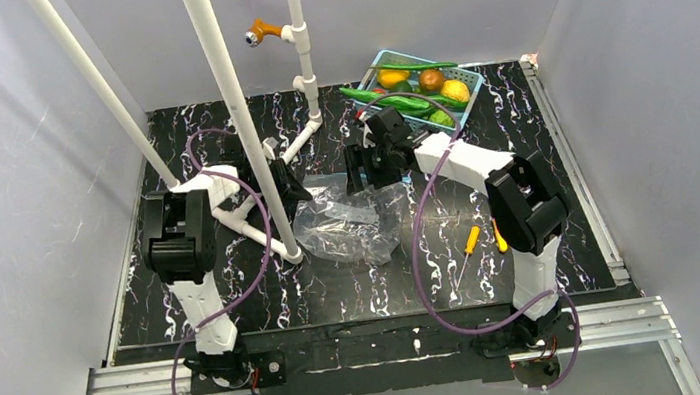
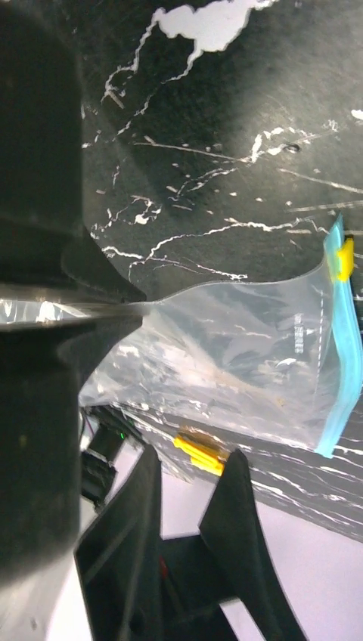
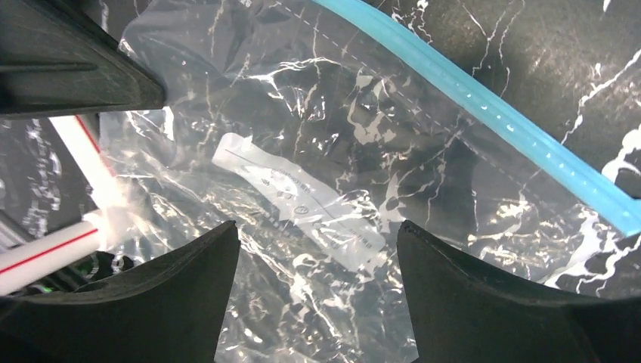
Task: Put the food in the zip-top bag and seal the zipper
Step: Pick up the zipper food storage bag at the center of the board, then open the zipper of the food storage bag.
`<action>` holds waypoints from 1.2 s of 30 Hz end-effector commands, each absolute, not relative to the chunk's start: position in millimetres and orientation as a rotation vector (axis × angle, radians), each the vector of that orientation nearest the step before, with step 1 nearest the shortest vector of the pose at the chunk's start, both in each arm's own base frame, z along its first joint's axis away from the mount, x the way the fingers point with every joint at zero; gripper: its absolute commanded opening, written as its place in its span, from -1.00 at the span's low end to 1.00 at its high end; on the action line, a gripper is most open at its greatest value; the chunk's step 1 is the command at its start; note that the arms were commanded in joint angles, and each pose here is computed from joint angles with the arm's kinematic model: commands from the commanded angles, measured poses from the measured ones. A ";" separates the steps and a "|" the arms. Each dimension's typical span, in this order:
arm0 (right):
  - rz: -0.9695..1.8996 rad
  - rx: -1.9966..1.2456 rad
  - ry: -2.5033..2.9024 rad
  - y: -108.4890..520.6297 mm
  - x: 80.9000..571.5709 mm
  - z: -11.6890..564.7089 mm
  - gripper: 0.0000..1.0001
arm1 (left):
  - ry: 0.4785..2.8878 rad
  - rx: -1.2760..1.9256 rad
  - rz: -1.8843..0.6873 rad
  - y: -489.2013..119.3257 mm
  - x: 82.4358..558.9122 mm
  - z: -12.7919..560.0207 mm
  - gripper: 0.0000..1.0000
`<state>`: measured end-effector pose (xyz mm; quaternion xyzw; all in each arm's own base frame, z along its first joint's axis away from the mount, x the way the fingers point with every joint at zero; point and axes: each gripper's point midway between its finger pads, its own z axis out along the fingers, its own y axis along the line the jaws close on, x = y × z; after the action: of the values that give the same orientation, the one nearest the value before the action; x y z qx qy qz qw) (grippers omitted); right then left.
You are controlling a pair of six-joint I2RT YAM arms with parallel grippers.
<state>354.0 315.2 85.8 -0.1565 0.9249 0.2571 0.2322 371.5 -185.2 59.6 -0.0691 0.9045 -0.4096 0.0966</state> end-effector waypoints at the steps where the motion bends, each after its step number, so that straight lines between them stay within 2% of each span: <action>1: 0.802 -0.207 2.573 305.5 357.0 128.5 0.68 | 2.537 -0.051 -1.239 -191.8 378.4 99.5 -1.00; 4: 0.872 -0.219 2.537 297.6 350.5 140.4 0.72 | 2.427 0.039 -1.256 -195.9 377.8 120.5 -1.00; 7: 0.869 -0.248 2.525 281.7 349.6 148.1 0.86 | 2.304 0.152 -1.336 -206.3 373.6 143.4 -1.00; 11: 1.013 -0.233 2.502 253.7 352.2 156.4 0.96 | 2.228 0.294 -1.375 -218.2 362.4 156.3 -1.00; 19: 1.302 -0.189 2.279 227.6 330.3 169.8 0.97 | 2.176 0.385 -1.413 -228.4 351.5 169.8 -1.00; 25: 1.021 -0.007 2.318 251.5 338.1 168.2 0.97 | 2.163 0.386 -1.418 -231.2 349.6 175.4 -1.00; 30: 0.891 0.385 2.328 229.5 363.6 164.9 0.97 | 2.173 0.391 -1.437 -232.0 348.0 172.2 -1.00; 32: 0.940 0.421 2.324 232.4 357.7 157.4 0.97 | 2.185 0.371 -1.439 -232.3 349.8 170.7 -1.00; 36: 1.035 0.297 2.349 245.5 342.7 142.9 0.94 | 2.239 0.296 -1.425 -231.0 354.1 164.1 -1.00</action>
<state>345.2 236.3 139.9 0.1137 0.8870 0.3563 0.2710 357.9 -229.7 157.0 0.1175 0.8136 -0.5157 0.2415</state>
